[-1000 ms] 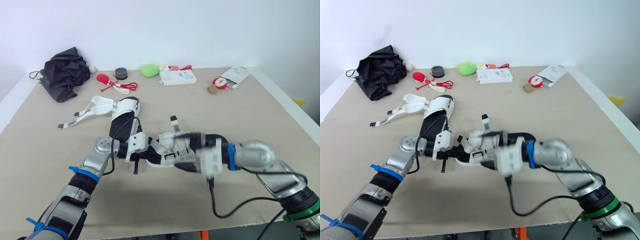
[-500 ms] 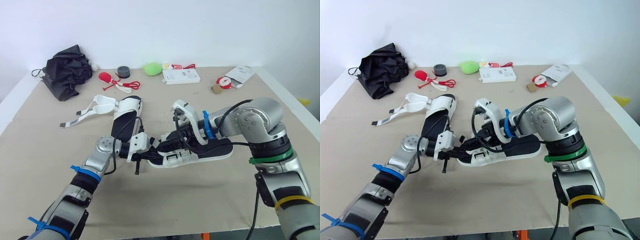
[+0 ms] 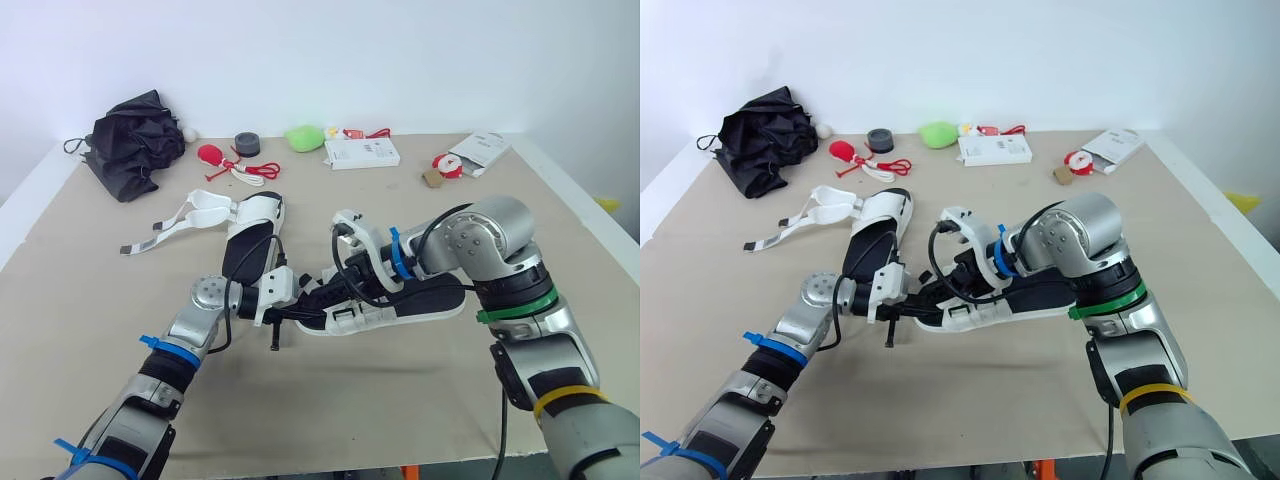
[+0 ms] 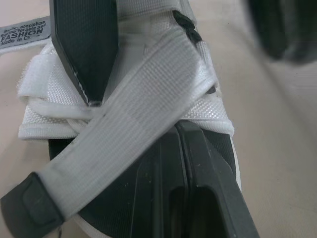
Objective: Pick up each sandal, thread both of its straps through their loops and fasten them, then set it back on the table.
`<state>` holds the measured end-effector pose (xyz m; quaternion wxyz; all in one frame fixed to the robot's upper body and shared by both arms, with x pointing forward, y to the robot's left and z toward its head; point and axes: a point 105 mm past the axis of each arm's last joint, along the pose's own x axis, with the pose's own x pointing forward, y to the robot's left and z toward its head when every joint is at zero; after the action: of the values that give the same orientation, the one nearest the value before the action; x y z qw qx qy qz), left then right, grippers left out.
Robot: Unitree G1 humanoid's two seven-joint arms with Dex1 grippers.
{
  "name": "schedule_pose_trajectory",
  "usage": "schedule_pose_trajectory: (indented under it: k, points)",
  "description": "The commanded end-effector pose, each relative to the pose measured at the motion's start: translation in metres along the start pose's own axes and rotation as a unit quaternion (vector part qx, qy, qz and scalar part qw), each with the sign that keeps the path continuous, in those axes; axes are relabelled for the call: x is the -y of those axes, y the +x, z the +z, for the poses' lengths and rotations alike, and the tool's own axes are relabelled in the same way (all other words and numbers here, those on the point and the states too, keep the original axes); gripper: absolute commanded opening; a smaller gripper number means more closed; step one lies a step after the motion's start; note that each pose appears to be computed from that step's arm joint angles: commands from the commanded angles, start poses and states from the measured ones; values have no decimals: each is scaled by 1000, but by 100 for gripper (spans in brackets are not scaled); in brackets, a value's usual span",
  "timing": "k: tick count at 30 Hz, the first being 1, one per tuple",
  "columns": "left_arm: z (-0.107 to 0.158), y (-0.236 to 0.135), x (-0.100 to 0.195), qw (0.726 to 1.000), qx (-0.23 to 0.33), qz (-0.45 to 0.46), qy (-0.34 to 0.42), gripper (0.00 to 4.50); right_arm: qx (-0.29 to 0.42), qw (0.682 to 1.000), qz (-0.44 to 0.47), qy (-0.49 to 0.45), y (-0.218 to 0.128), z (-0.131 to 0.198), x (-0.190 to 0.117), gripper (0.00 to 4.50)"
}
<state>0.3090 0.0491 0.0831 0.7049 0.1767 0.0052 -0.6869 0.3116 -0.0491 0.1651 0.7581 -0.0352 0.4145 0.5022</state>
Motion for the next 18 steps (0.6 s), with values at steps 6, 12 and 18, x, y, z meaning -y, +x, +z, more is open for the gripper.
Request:
schedule_pose_trajectory:
  k: [6, 12, 18]
  points:
    - [-49, -1, 29, 993, -80, -32, -76, 0, 6, 1000, -2, -14, -3, 8, -1, 419]
    - [-49, -2, 30, 993, -80, -31, -77, 0, -2, 1000, 8, -14, 0, 3, -4, 212]
    - [-49, -3, 29, 993, -81, -28, -78, 0, -7, 1000, 17, -7, 4, 0, -5, 4]
